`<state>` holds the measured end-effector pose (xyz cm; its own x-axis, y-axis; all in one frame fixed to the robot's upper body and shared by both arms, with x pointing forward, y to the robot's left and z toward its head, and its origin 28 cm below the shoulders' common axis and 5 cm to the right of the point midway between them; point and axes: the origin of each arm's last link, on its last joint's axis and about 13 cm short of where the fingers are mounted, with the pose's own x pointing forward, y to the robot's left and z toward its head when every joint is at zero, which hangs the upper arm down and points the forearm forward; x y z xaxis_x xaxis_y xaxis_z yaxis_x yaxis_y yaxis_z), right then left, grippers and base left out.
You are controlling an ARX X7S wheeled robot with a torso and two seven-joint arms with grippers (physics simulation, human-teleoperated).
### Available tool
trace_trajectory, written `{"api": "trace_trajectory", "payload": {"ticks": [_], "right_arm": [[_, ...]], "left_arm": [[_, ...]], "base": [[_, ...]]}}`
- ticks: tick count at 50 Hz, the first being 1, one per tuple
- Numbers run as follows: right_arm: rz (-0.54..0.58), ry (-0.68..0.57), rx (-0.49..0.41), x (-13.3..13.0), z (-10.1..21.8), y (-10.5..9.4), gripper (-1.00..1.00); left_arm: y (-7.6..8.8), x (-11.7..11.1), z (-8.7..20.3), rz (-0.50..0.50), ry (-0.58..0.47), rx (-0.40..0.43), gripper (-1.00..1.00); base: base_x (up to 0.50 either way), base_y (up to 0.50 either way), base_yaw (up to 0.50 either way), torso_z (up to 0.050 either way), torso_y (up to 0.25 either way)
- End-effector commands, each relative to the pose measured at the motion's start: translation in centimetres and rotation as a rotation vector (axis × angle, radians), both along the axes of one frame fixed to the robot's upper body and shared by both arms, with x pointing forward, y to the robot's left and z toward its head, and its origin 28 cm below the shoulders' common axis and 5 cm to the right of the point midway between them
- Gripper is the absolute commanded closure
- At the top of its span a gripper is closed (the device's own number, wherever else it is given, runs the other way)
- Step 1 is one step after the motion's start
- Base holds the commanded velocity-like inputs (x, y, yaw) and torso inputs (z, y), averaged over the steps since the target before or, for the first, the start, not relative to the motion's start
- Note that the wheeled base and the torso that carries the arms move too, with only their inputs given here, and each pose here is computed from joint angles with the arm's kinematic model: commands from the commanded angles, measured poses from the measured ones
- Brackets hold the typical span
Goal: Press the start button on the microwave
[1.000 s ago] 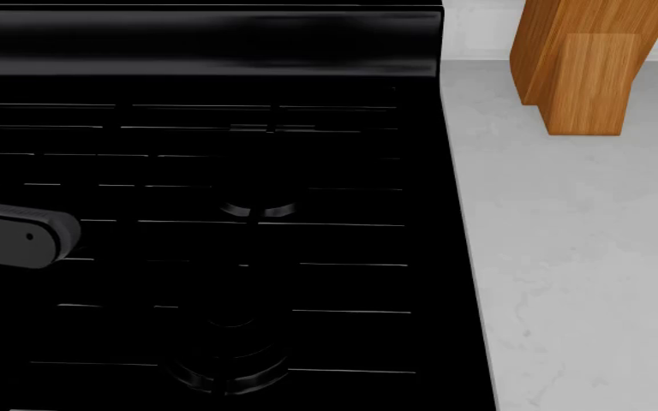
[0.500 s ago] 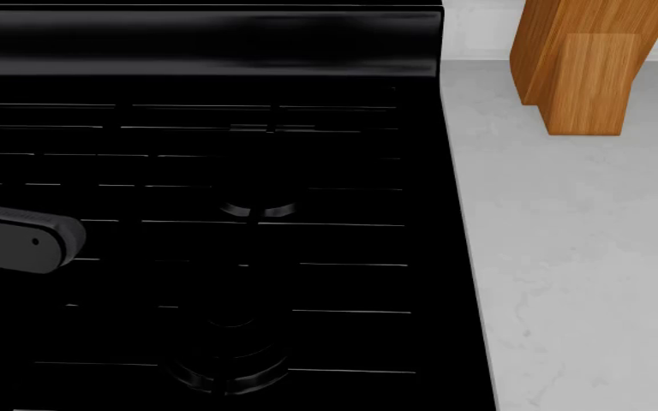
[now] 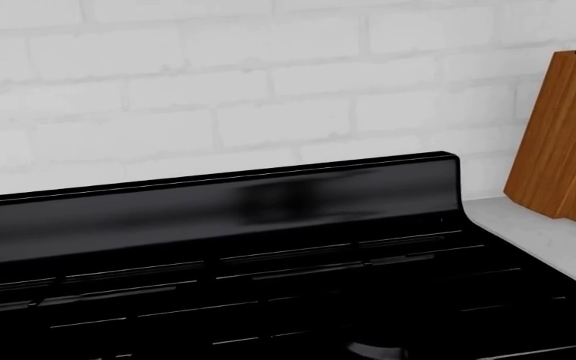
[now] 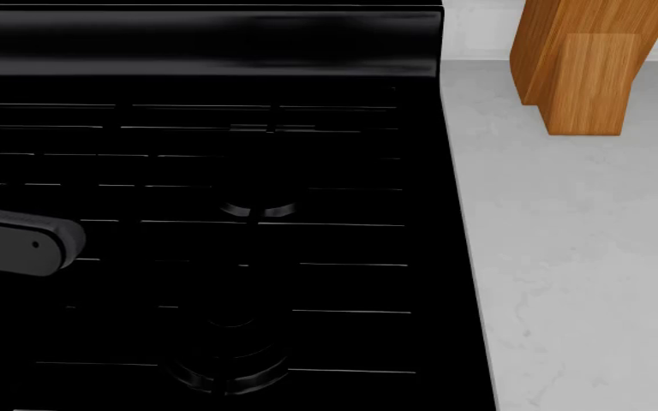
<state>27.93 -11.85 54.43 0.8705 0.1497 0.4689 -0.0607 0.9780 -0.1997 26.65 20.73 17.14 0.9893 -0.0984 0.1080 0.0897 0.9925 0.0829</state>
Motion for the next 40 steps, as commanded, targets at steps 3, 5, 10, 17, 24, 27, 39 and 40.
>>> {"api": "trace_trajectory", "payload": {"ticks": [3,5,10,17,24,27,39,40], "right_arm": [[0.002,0.05,0.002,1.9,-0.7,0.4,1.0],[0.001,0.054,-0.005,2.0,-0.8,0.4,1.0],[-0.008,0.051,-0.008,2.5,-0.5,0.4,1.0],[-0.025,0.054,-0.011,2.9,-0.4,0.2,1.0],[-0.041,0.066,-0.019,3.3,-0.5,0.1,1.0],[-0.045,0.076,-0.017,3.6,-0.7,0.1,1.0],[-0.059,0.099,-0.019,4.0,-1.2,0.1,1.0],[-0.06,0.099,-0.019,4.0,-1.2,0.1,1.0]], "left_arm": [[0.1,-0.1,-0.2,0.004,0.004,-0.002,-1.0],[0.1,-0.1,-0.2,0.004,0.003,-0.002,-1.0],[0.2,-0.1,-0.3,0.007,0.005,-0.004,-1.0],[0.2,-0.2,-0.4,0.008,0.006,-0.004,-1.0],[0.3,-0.2,-0.4,0.01,0.006,-0.005,-1.0],[0.3,-0.2,-0.4,0.011,0.005,-0.005,-1.0],[0.4,-0.3,-0.3,0.014,0.001,-0.007,-1.0],[0.4,-0.3,-0.3,0.014,0.001,-0.007,-1.0]], "base": [[0.0,0.0,0.0,0.0,0.0],[0.0,0.0,0.0,0.0,0.0],[0.0,0.0,0.0,0.0,0.0],[0.0,0.0,0.0,0.0,0.0],[0.02,0.0,0.01,0.0,0.0],[0.02,0.0,0.01,0.006,0.0],[0.02,0.0,0.01,0.005,0.0],[0.02,0.0,0.01,0.01,0.0]]}}
